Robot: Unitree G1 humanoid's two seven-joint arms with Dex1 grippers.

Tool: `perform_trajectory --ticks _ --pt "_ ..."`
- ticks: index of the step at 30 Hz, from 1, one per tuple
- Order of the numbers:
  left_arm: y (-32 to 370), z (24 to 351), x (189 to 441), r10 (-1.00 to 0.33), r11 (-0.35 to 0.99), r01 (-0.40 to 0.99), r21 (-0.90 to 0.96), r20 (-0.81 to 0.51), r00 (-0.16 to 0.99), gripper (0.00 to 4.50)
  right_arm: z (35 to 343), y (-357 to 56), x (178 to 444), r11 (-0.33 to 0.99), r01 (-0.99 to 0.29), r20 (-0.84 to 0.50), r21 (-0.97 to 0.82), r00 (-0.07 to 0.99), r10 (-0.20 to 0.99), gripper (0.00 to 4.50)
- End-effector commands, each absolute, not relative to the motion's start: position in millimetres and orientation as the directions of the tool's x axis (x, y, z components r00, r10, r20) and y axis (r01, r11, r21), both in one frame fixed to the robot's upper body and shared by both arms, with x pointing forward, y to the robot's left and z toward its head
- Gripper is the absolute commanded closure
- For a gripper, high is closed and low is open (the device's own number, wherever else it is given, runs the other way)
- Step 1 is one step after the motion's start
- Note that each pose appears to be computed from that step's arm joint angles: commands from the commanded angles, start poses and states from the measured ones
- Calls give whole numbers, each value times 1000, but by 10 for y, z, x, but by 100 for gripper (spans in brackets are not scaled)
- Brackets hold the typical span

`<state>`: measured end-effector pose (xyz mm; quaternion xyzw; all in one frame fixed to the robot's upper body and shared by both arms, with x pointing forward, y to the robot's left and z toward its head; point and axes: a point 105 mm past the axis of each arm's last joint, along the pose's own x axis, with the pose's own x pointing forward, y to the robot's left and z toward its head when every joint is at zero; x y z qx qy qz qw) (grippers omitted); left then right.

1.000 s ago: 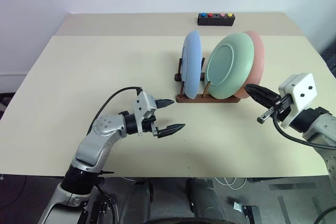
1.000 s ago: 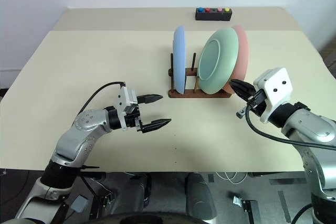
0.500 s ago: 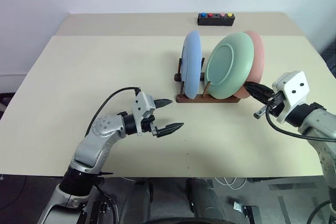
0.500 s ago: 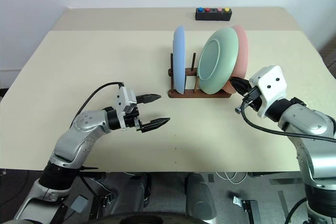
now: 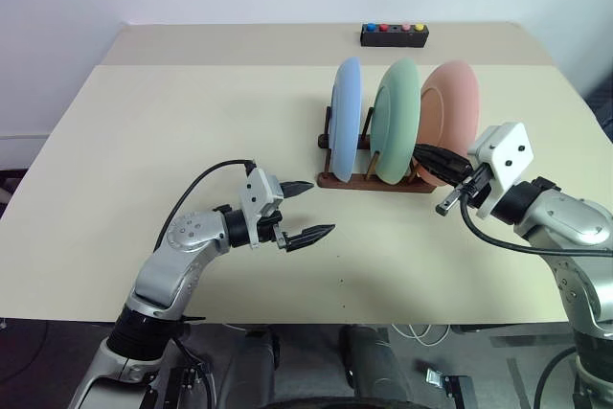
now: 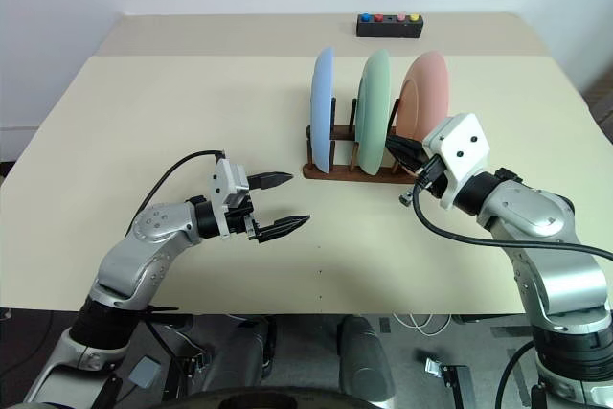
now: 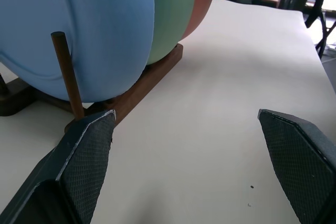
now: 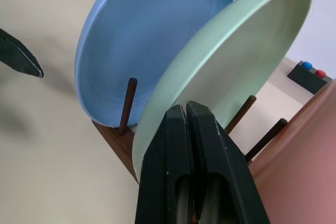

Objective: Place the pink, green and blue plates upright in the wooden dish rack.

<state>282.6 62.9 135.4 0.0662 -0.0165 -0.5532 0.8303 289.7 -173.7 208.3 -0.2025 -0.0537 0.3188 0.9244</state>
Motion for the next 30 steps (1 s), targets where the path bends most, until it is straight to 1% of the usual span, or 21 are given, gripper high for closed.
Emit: perform_trajectory --ticks 1,7,11,12,15,16,17,18,21,24,25,28,30 --pt "611 1446 2787 -926 371 915 155 -17 378 0 2283 -1762 2869 710 -537 41 -456 784 619 445" --pt "611 1436 2788 -926 371 916 153 -18 378 0 2570 -1970 2797 719 -472 146 -510 777 613 445" --pt "607 1430 2795 -927 367 918 151 -19 373 0 2909 -2210 2718 768 -382 259 -515 785 564 445" --pt "604 1431 2800 -928 366 918 152 -19 373 0 2963 -2285 2717 783 -354 278 -512 794 541 445" --pt "644 1440 2850 -918 389 906 166 -12 397 0 3044 -2786 2820 867 -135 340 -480 882 326 445" --pt "671 1441 2876 -911 404 899 170 -11 411 0 3014 -2965 2853 885 -66 348 -460 904 248 445" --pt "704 1442 2904 -903 421 890 176 -8 429 0 2944 -3093 2872 896 -32 337 -443 920 200 445" --pt "741 1442 2936 -893 442 879 180 -5 450 0 2855 -3167 2879 905 -33 319 -423 930 183 445" --pt "991 1410 3082 -831 544 817 192 -9 556 0 2401 -3170 2892 918 -131 197 -374 956 217 445" --pt "1190 1350 3155 -779 609 764 213 -20 627 0 2028 -3267 2905 932 -144 118 -331 974 193 445" --pt "1270 1324 3177 -757 634 743 214 -23 652 0 1918 -3293 2904 945 -158 101 -285 976 194 445" --pt "1391 1280 3197 -726 668 714 208 -26 687 0 1765 -3318 2897 956 -186 78 -228 975 209 445" --pt "1516 1222 3177 -699 694 690 205 -39 714 0 1642 -3293 2891 952 -242 50 -185 966 255 445"
